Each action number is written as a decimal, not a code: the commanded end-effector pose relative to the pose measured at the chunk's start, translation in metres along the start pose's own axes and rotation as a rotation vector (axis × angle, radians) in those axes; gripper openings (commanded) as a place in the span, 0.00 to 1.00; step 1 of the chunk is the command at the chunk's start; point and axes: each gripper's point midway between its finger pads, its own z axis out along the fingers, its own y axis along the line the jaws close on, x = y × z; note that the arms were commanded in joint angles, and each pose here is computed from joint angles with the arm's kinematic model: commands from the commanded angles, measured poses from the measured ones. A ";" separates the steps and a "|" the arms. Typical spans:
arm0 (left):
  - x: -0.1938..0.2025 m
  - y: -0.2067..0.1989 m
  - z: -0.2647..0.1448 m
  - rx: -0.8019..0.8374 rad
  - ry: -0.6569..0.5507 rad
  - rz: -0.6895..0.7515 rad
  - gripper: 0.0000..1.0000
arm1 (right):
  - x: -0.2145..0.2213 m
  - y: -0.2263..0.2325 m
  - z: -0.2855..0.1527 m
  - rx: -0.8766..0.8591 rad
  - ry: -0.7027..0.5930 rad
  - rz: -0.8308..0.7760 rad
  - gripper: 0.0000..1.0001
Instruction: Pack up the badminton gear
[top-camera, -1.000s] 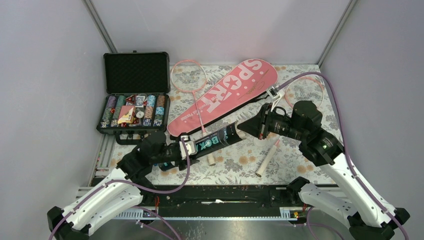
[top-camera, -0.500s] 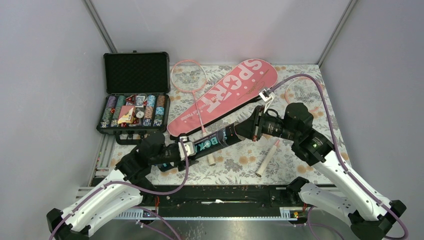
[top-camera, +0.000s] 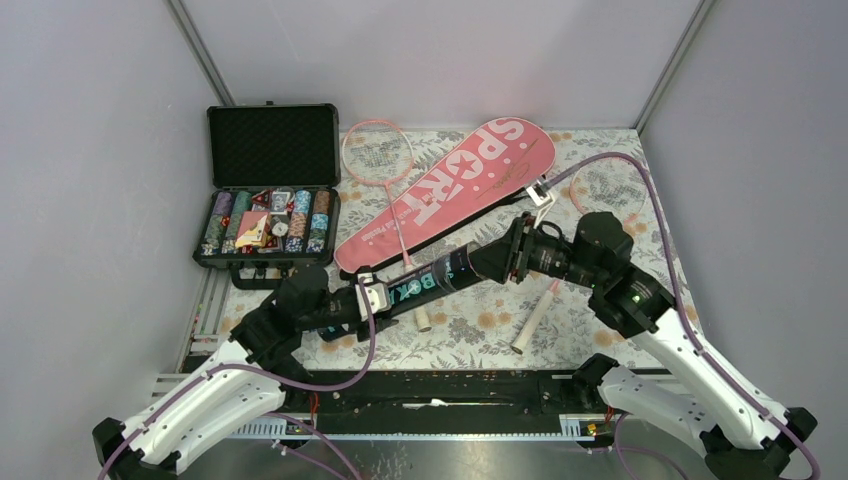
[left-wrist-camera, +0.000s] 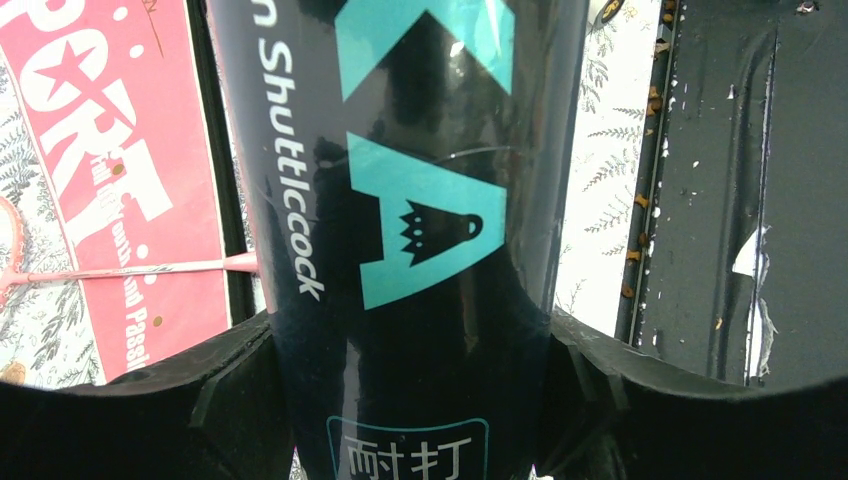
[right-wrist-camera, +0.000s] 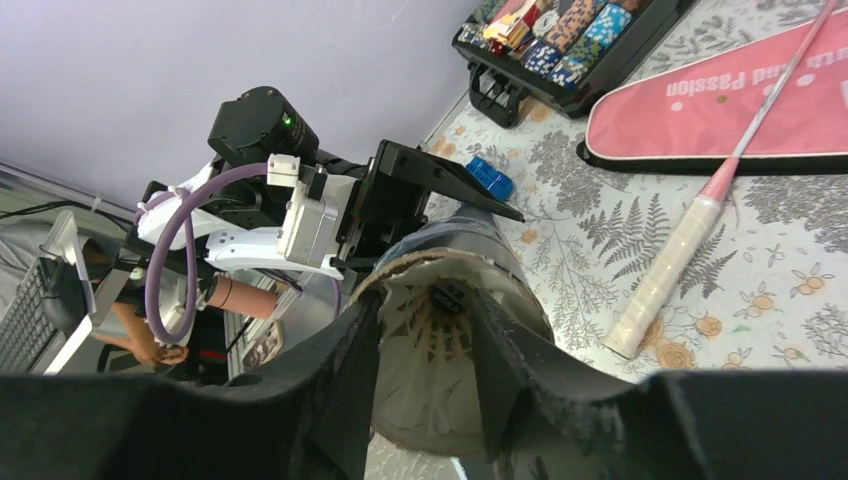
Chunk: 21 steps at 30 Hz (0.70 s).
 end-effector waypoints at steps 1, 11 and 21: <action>-0.044 0.016 -0.004 -0.059 -0.143 0.086 0.38 | -0.024 0.013 -0.022 0.037 -0.114 -0.040 0.48; -0.042 0.017 -0.003 -0.061 -0.138 0.088 0.38 | -0.039 0.010 -0.051 0.162 -0.168 -0.113 0.74; -0.050 0.009 -0.005 -0.028 -0.194 0.109 0.38 | -0.021 -0.021 -0.033 0.249 -0.064 -0.105 0.69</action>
